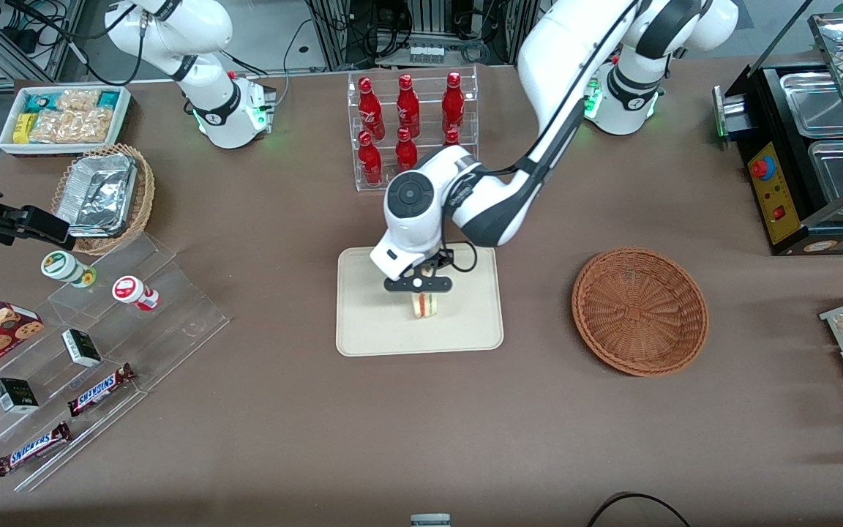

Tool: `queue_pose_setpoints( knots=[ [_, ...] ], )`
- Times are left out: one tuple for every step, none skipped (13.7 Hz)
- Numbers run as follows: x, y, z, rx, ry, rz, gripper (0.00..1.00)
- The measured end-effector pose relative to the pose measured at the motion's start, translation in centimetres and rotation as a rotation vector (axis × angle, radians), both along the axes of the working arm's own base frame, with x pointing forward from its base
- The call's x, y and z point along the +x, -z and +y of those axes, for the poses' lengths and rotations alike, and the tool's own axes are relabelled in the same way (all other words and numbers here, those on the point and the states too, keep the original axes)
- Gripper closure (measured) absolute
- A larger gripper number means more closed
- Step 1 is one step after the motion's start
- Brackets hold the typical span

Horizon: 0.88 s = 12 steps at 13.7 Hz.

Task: Place sandwich from basket to tray
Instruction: 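Lower the sandwich onto the tray and open the left gripper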

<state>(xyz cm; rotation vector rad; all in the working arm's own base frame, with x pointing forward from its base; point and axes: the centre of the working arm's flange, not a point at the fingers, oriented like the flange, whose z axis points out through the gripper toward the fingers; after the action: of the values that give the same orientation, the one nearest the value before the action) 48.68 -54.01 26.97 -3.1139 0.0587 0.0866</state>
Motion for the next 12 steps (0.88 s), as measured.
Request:
queue_pose_setpoints(
  knots=[
    [-0.2, 1.0, -0.2, 0.017, 0.007, -0.01, 0.85],
    [-0.3, 1.8, -0.2, 0.03, 0.01, -0.014, 0.85],
    [-0.3, 2.4, -0.3, 0.036, 0.014, -0.016, 0.85],
    [-0.2, 2.8, -0.3, 0.036, 0.017, -0.021, 0.85],
    [-0.2, 3.0, -0.4, 0.032, 0.019, -0.027, 0.85],
    [-0.1, 3.0, -0.5, 0.028, 0.021, -0.033, 0.85],
    [-0.1, 3.0, -0.5, 0.03, 0.025, -0.038, 0.85],
    [-0.1, 3.1, -0.5, 0.035, 0.031, -0.043, 0.85],
    [-0.2, 3.3, -0.6, 0.038, 0.035, -0.045, 0.85],
    [-0.4, 3.5, -0.6, 0.042, 0.04, -0.046, 0.85],
    [-0.5, 3.7, -0.8, 0.044, 0.045, -0.046, 0.82],
    [-0.7, 3.7, -0.9, 0.046, 0.049, -0.048, 0.82]
  ],
)
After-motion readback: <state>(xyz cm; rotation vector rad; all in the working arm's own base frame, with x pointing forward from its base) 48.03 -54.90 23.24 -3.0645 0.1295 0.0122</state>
